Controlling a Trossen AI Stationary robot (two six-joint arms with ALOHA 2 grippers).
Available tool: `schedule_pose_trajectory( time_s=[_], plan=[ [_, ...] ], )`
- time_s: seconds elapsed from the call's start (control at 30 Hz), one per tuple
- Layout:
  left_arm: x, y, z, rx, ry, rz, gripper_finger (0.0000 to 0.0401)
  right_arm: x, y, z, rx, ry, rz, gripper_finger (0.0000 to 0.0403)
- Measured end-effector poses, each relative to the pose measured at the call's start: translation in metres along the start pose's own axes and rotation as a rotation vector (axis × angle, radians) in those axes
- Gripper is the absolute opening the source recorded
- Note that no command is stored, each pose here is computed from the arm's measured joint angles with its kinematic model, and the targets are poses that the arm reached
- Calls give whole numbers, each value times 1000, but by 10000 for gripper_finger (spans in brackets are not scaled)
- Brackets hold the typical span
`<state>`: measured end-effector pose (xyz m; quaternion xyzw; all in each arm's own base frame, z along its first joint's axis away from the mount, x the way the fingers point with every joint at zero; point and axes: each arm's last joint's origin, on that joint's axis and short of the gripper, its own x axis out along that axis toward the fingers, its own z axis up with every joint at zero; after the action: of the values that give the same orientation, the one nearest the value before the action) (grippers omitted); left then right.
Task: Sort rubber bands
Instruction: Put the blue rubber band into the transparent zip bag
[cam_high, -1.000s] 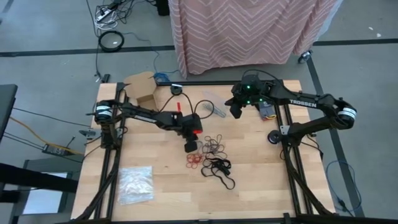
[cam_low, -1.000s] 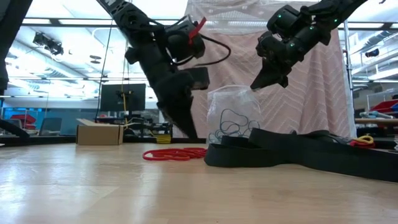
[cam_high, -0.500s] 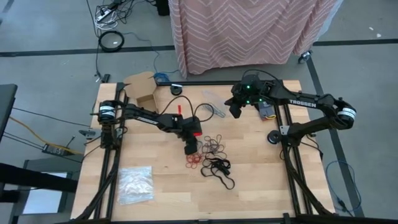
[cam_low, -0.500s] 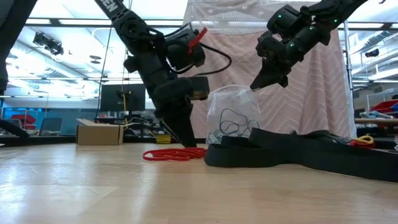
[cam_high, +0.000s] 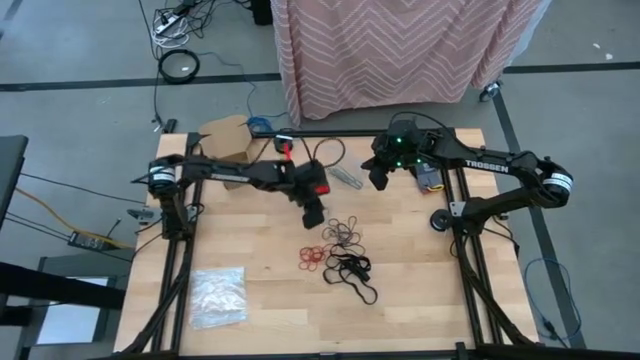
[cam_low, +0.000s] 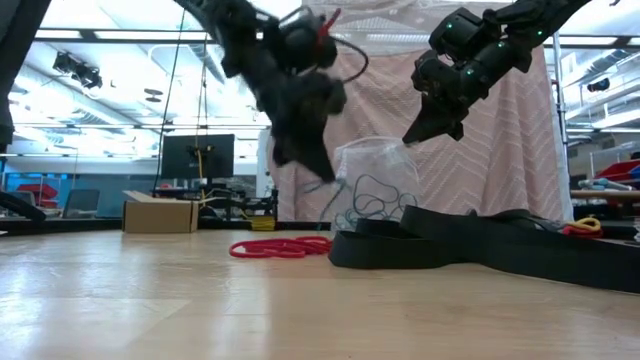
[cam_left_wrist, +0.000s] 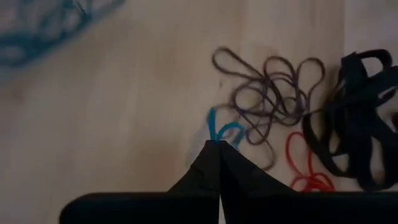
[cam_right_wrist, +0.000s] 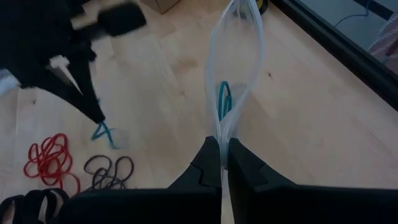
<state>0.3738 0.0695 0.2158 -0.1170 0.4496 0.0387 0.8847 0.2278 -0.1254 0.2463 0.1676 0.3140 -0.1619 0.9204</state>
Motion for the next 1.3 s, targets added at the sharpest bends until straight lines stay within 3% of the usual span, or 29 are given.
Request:
schedule_pose_trajectory(
  time_s=[0.33, 0.53, 1.0, 1.3],
  plan=[
    [-74, 7, 72, 185, -201, 125, 1, 2, 9, -2, -20, 16, 39, 1],
    [-102, 17, 94, 253, -299, 183, 1, 3, 17, -3, -30, 23, 60, 1],
    [-111, 40, 96, 315, -303, 243, 0, 4, 27, -4, -37, 28, 80, 1],
    [-92, 47, 88, 328, -205, 223, 0, 4, 27, -4, -34, 23, 78, 1]
  ],
)
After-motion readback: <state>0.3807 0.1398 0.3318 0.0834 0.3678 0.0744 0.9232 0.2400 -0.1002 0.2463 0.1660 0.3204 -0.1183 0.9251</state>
